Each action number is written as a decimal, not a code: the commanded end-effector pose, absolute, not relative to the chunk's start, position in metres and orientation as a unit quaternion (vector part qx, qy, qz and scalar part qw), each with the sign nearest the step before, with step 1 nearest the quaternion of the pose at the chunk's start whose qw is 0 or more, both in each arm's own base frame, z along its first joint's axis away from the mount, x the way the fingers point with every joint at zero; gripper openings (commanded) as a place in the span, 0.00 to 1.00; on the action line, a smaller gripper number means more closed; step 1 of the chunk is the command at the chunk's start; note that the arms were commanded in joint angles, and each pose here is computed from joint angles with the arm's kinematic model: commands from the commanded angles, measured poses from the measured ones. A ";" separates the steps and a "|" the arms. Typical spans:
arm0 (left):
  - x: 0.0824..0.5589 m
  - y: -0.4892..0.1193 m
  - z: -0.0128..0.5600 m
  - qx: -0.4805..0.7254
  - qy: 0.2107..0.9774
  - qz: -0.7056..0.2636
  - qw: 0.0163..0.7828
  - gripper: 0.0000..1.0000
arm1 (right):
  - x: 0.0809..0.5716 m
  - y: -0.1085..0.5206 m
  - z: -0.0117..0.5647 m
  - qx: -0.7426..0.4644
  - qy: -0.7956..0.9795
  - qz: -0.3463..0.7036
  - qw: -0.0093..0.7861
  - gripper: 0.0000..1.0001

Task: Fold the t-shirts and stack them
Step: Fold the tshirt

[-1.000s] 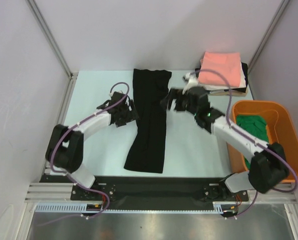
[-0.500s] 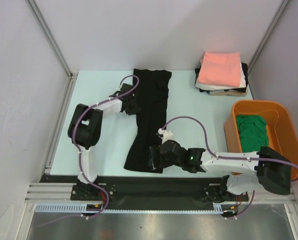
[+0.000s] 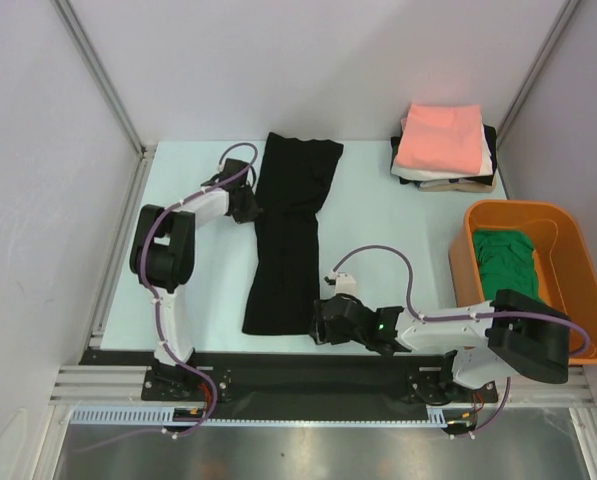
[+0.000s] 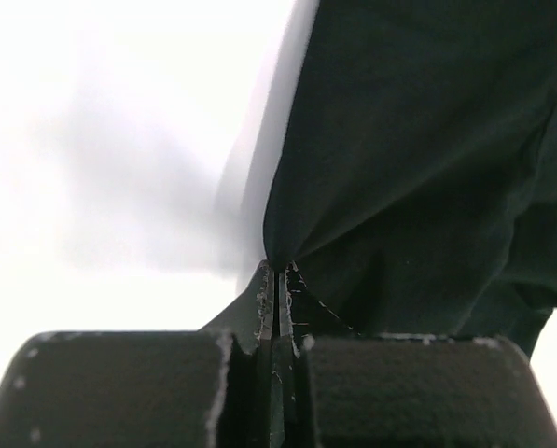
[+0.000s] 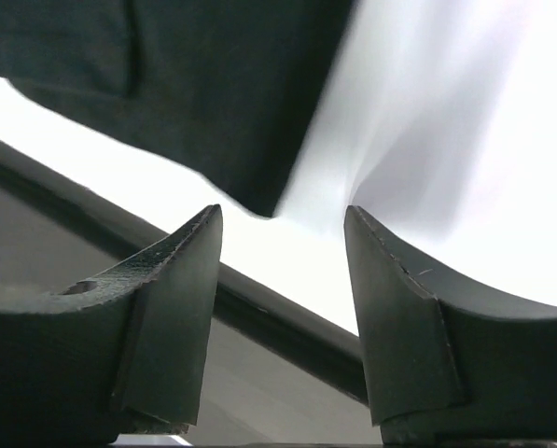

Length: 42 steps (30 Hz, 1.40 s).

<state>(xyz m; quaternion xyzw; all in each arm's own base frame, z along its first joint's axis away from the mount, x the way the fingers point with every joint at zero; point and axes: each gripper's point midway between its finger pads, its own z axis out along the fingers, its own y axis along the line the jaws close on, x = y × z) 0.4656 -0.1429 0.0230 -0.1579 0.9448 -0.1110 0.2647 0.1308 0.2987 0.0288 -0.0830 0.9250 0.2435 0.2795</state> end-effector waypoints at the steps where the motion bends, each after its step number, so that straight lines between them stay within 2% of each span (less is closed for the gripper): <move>1: 0.476 -0.135 0.032 -0.152 0.941 -0.101 0.284 0.00 | 0.123 0.317 0.021 -0.077 0.920 0.277 0.268 0.59; 7: 0.469 -0.138 0.017 -0.152 0.945 -0.109 0.269 0.00 | 0.122 0.324 0.015 -0.067 0.912 0.300 0.273 0.52; 10: 0.468 -0.139 0.014 -0.151 0.945 -0.111 0.268 0.00 | 0.129 0.319 0.015 -0.051 0.908 0.299 0.289 0.45; 13: 0.465 -0.144 0.013 -0.148 0.946 -0.123 0.261 0.00 | 0.136 0.311 0.014 -0.040 0.907 0.289 0.303 0.34; 16: 0.462 -0.147 0.012 -0.145 0.946 -0.131 0.257 0.01 | 0.137 0.301 0.011 -0.038 0.911 0.276 0.304 0.06; 17: 0.462 -0.149 0.018 -0.142 0.945 -0.133 0.262 0.00 | 0.135 0.297 0.010 -0.038 0.914 0.271 0.301 0.00; 22: 0.447 -0.149 0.034 -0.102 0.954 -0.090 0.268 0.01 | 0.108 0.246 0.022 -0.040 0.930 0.216 0.295 0.00; 27: 0.419 -0.154 0.034 -0.078 0.960 -0.083 0.258 0.04 | 0.075 0.223 0.031 -0.049 0.933 0.235 0.269 0.00; 30: 0.405 -0.161 0.028 -0.064 0.964 -0.078 0.245 0.13 | 0.062 0.223 0.032 -0.056 0.934 0.255 0.243 0.00; 31: 0.398 -0.161 0.024 -0.060 0.968 -0.072 0.234 0.23 | 0.058 0.220 0.030 -0.057 0.938 0.249 0.234 0.00; 32: 0.393 -0.163 0.023 -0.055 0.969 -0.069 0.229 0.29 | 0.055 0.218 0.028 -0.053 0.942 0.244 0.224 0.37; 33: 0.388 -0.162 0.024 -0.058 0.970 -0.064 0.226 0.39 | 0.052 0.216 0.028 -0.055 0.944 0.237 0.222 0.56; 35: 0.380 -0.155 0.039 -0.065 0.969 -0.056 0.234 0.51 | 0.051 0.206 0.034 -0.055 0.949 0.207 0.229 0.78; 36: 0.372 -0.150 0.043 -0.069 0.969 -0.048 0.231 0.60 | 0.056 0.210 0.047 -0.048 0.945 0.207 0.250 0.80; 39: 0.362 -0.144 0.091 -0.077 0.957 -0.064 0.271 0.72 | 0.066 0.209 0.064 -0.063 0.939 0.190 0.281 0.81; 42: 0.345 -0.134 0.141 -0.080 0.943 -0.076 0.314 0.76 | 0.074 0.233 0.090 -0.072 0.925 0.218 0.302 0.79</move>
